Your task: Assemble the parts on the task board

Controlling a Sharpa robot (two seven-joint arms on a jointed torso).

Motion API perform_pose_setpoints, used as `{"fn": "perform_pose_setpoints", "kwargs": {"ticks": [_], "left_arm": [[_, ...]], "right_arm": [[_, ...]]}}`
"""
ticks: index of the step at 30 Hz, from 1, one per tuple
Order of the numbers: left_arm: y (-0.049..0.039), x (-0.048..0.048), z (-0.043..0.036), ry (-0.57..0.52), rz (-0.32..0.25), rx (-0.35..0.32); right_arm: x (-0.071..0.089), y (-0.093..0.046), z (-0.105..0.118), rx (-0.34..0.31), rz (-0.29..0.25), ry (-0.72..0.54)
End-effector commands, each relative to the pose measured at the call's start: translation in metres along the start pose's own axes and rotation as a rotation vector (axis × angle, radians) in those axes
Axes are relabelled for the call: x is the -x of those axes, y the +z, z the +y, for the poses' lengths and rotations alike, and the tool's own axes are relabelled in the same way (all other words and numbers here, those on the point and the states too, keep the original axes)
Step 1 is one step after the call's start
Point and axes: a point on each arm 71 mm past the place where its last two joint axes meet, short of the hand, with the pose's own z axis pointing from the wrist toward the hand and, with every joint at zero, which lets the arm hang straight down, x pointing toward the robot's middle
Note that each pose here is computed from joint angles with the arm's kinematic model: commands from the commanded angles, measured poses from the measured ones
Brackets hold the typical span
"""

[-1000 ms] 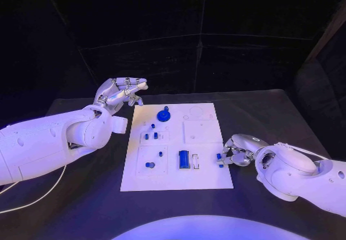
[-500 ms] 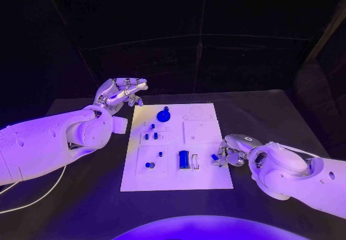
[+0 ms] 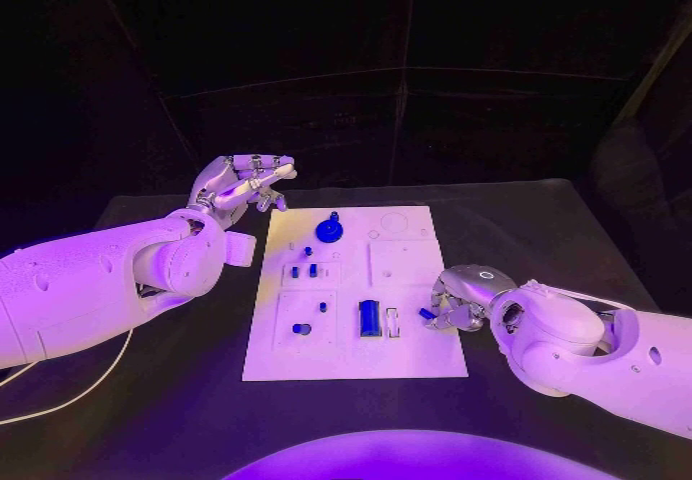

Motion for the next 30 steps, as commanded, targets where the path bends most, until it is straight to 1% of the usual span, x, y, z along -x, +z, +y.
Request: {"fn": "perform_pose_setpoints", "kwargs": {"ticks": [1,7,9,14,23,25,30], "left_arm": [[0.0001,-0.0013,-0.0013,-0.008,0.010,-0.007],[0.0003,-0.0015,-0.0012,-0.008,0.011,-0.006],[0.0003,-0.0016,-0.0012,-0.008,0.011,-0.006],[0.0005,-0.0019,-0.0011,-0.008,0.011,-0.006],[0.0007,-0.0029,-0.0011,-0.009,0.013,-0.007],[0.0006,-0.0029,-0.0011,-0.009,0.013,-0.007],[0.0003,-0.0027,-0.0013,-0.009,0.013,-0.007]], "right_arm": [[-0.014,-0.003,-0.007,-0.041,0.071,-0.066],[-0.011,-0.006,-0.004,-0.041,0.040,-0.032],[-0.009,-0.007,-0.003,-0.040,0.028,-0.004],[-0.003,-0.013,0.003,-0.026,-0.030,0.098],[0.003,-0.020,0.011,-0.013,-0.091,0.217],[0.004,-0.020,0.013,-0.010,-0.093,0.240],[0.001,-0.016,0.020,-0.015,-0.061,0.310]]}}
